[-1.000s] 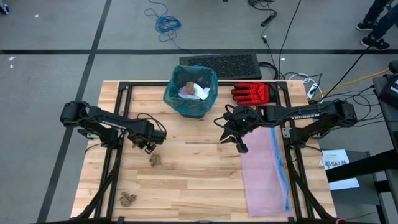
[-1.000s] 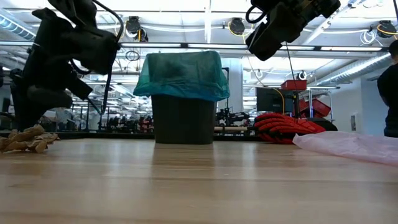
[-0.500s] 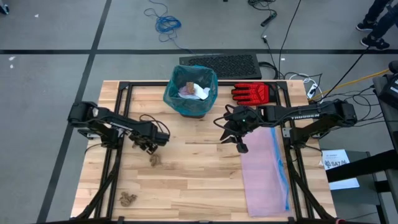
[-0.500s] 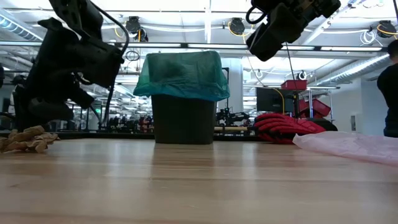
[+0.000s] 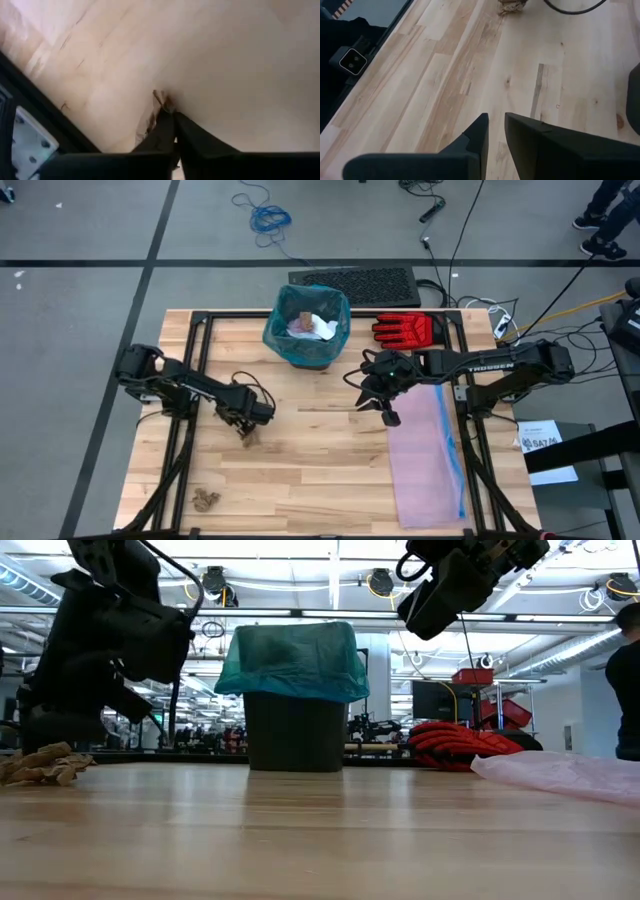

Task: Place trash/remove bag and relplace
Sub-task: Put the brown napkin into the trash bin

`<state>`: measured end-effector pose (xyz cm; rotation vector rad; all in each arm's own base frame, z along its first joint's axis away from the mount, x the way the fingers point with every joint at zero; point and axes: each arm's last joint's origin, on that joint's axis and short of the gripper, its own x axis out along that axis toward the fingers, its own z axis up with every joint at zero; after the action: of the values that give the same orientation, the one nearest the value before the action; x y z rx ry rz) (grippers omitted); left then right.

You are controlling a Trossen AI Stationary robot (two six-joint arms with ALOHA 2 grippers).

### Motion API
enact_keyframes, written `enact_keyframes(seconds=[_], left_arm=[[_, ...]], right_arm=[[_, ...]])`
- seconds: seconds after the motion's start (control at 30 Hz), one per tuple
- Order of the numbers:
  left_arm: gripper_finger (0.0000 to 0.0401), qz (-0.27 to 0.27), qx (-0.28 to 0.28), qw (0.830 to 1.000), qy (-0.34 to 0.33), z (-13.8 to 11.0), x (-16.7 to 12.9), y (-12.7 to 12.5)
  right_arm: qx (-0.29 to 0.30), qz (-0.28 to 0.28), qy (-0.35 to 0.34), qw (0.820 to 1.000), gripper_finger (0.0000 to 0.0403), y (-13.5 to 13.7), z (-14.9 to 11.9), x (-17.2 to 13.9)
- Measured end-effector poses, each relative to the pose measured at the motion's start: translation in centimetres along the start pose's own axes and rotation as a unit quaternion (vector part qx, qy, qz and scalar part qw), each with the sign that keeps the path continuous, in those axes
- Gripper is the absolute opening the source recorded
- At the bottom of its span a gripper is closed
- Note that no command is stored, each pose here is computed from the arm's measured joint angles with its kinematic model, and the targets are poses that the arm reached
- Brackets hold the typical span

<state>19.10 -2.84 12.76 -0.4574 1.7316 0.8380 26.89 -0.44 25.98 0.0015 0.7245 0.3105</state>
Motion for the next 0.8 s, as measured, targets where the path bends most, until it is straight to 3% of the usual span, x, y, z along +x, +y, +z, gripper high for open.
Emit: enact_keyframes(seconds=[0.13,0.33,0.57,0.7,0.8], left_arm=[[0.0003,-0.018,0.045,0.998,-0.04,0.1,-1.3,-0.9],[0.0001,-0.063,0.062,0.988,-0.128,0.8,-6.0,-1.2],[0.0001,-0.054,0.045,0.96,-0.269,1.2,-13.4,1.6],[0.0001,-0.039,0.018,0.921,-0.387,1.8,-18.2,4.1],[0.0,-0.047,0.017,0.88,-0.471,2.2,-21.8,5.8]], right_arm=[[-0.002,0.0,0.0,1.0,0.0054,0.0,0.0,0.0],[-0.002,0.0,0.0,1.0,0.0054,0.0,0.0,0.0],[-0.003,-0.002,-0.002,1.0,0.0054,0.0,0.0,0.0],[-0.004,-0.004,-0.013,1.0,0.0054,-0.1,0.3,0.0],[-0.005,-0.005,-0.019,1.0,0.0054,-0.1,0.4,0.0]])
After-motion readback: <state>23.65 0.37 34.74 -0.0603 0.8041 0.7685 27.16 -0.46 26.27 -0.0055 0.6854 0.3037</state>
